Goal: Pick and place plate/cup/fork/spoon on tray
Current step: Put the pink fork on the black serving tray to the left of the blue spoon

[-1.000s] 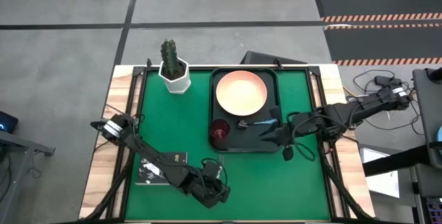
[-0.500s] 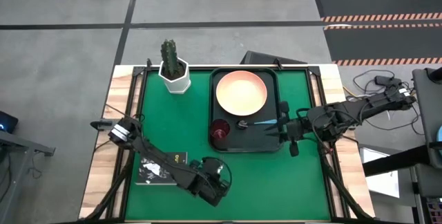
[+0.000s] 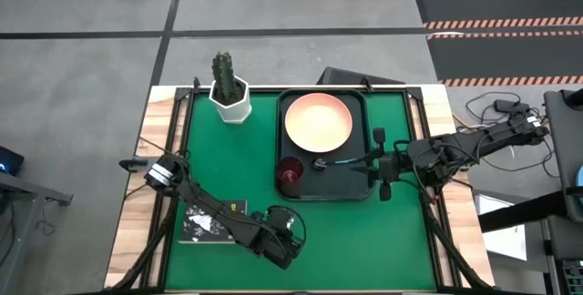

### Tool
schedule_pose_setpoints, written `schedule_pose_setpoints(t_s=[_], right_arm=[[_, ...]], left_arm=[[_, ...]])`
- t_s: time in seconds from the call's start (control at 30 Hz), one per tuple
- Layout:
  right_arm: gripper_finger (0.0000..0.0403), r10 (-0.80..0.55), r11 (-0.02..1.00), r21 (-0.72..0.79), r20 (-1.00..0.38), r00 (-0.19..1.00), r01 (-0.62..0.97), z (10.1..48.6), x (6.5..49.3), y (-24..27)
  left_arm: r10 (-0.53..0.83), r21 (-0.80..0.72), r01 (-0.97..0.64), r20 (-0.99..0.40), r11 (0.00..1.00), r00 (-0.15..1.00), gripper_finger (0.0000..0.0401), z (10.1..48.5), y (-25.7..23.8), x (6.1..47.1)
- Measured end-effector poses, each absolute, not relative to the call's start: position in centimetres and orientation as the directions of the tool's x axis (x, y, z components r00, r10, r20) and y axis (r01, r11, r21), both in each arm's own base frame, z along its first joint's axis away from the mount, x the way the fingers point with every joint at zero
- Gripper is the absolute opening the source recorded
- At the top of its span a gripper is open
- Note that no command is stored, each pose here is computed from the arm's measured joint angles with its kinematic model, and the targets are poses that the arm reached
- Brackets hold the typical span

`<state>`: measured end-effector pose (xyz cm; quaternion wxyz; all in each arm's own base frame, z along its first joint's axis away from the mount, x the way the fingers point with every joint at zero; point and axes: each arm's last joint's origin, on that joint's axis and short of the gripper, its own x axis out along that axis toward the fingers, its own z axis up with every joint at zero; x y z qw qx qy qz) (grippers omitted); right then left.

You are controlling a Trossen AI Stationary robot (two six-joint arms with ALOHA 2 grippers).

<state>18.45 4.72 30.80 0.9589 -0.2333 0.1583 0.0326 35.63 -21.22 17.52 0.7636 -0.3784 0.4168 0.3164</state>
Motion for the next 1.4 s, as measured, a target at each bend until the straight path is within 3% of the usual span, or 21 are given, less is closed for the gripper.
schedule_pose_setpoints(t_s=[0.17,0.3,0.4,0.6,0.8,0.9,1.0,1.17,1.4], right_arm=[[0.0056,-0.011,0.89,-0.435,-0.32,0.947,-0.137,30.8,18.4,4.7],[0.0056,-0.011,0.891,-0.433,-0.319,0.948,-0.135,30.8,18.4,4.7],[0.0056,-0.011,0.895,-0.427,-0.319,0.948,-0.133,30.8,18.4,4.7],[0.0056,-0.011,0.895,-0.426,-0.32,0.947,-0.133,30.8,18.4,4.7],[0.0056,-0.014,0.897,-0.418,-0.346,0.938,-0.141,30.5,18.3,4.7],[0.0056,-0.016,0.9,-0.411,-0.366,0.93,-0.146,30.4,18.2,4.6],[0.0056,-0.015,0.912,-0.386,-0.363,0.932,-0.136,30.4,18.0,4.6],[0.0054,-0.015,0.935,-0.335,-0.362,0.932,-0.115,30.6,17.6,4.5],[0.004,0.039,0.959,-0.258,-0.296,0.954,-0.119,30.1,17.7,4.7]], left_arm=[[0.179,-0.293,-0.808,-0.883,0.512,0.434,0.016,15.2,-21.0,35.8],[0.155,-0.287,-0.811,-0.897,0.51,0.415,0.0167,13.8,-21.1,36.0],[0.161,-0.271,-0.818,-0.903,0.507,0.398,0.0139,13.3,-21.2,35.9],[0.166,-0.269,-0.827,-0.904,0.494,0.393,0.0023,13.4,-21.1,35.6],[0.156,-0.301,-0.812,-0.891,0.501,0.426,0.002,14.6,-21.3,35.6],[0.17,-0.294,-0.741,-0.861,0.603,0.48,0.0019,16.3,-21.9,35.3],[0.207,-0.318,-0.626,-0.756,0.712,0.62,0.0017,20.1,-22.6,35.2],[0.3,-0.152,-0.465,-0.585,0.872,0.754,0.0017,24.0,-23.3,34.7],[0.38,0.124,-0.36,-0.336,0.925,0.862,0.0017,27.2,-24.0,35.5]])
